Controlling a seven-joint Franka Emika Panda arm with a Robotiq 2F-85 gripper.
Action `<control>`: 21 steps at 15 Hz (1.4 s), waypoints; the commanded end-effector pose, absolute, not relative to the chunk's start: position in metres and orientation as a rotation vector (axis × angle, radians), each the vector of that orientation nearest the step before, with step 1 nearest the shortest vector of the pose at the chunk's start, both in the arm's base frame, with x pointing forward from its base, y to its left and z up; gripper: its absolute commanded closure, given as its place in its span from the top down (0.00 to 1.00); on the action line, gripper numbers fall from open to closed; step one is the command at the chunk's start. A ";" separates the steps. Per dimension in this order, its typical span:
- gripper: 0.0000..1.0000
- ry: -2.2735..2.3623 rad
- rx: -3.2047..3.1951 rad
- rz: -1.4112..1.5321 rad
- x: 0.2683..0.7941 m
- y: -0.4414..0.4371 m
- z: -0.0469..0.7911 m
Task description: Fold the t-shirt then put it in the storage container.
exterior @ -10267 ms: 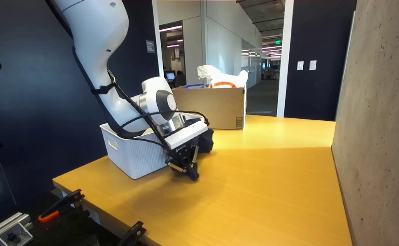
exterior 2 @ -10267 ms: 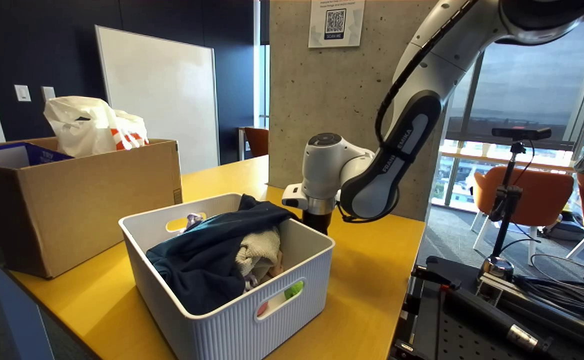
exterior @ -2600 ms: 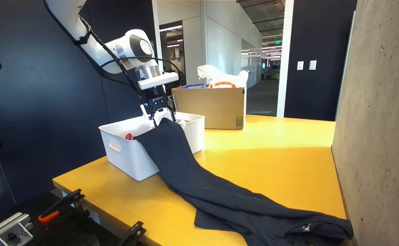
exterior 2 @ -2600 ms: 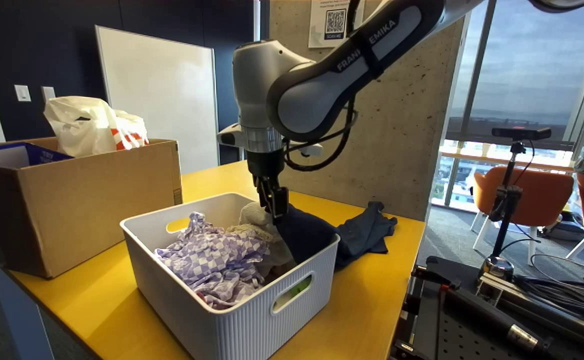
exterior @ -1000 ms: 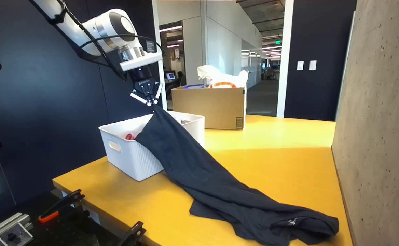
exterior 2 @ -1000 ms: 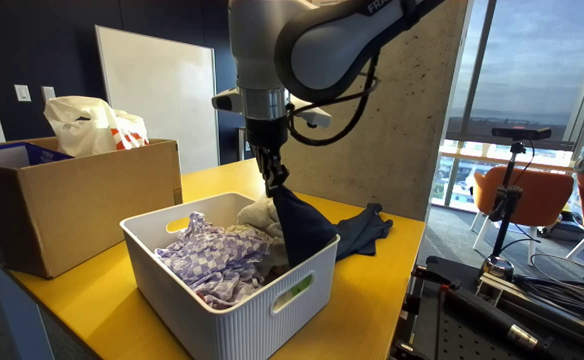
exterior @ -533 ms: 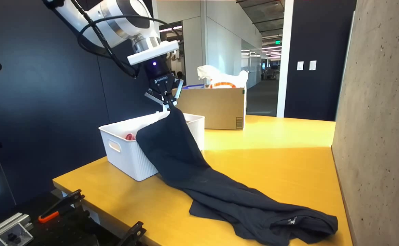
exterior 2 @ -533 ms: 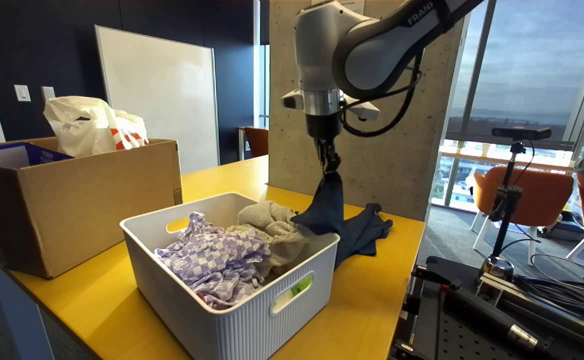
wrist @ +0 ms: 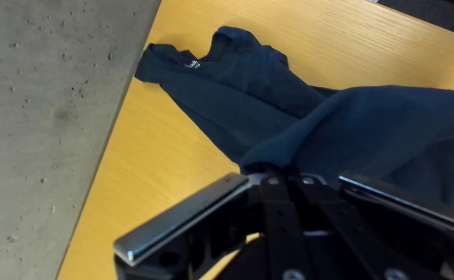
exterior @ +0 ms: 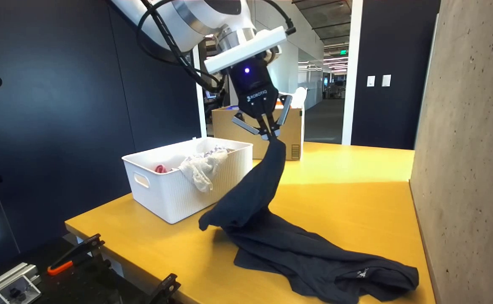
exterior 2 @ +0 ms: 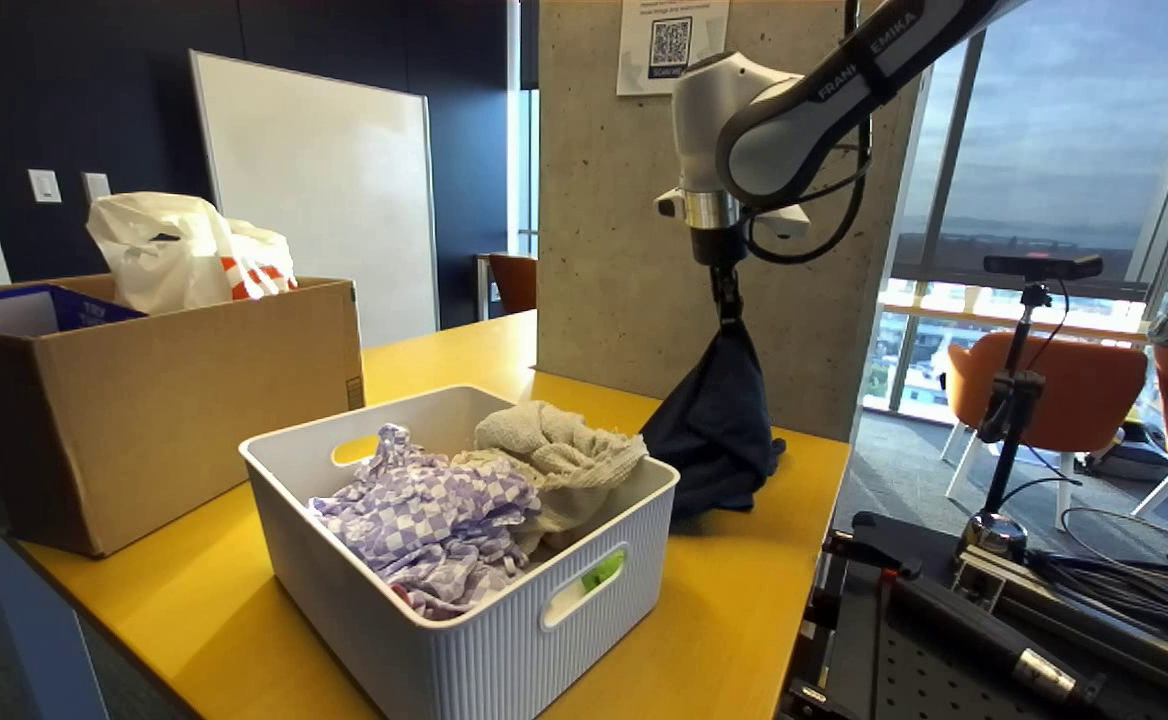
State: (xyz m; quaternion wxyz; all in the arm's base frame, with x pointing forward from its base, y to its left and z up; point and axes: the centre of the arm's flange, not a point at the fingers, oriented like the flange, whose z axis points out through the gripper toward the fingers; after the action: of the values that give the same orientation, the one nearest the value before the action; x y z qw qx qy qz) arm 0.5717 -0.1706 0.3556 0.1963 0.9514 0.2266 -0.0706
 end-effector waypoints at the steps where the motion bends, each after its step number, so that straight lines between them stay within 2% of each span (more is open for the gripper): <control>1: 0.01 0.548 2.686 -0.195 0.578 -0.225 0.343; 12: 0.01 0.273 2.755 -0.309 0.567 -0.369 0.260; 13: 0.27 0.268 2.762 -0.312 0.571 -0.370 0.251; 14: 0.29 0.268 2.769 -0.311 0.573 -0.370 0.245; 21: 0.78 0.376 2.815 -0.283 0.568 -0.317 0.232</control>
State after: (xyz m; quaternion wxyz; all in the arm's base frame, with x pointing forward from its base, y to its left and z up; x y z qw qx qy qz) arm 0.5733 -0.3432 0.2296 0.1661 0.9736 0.1072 -0.1138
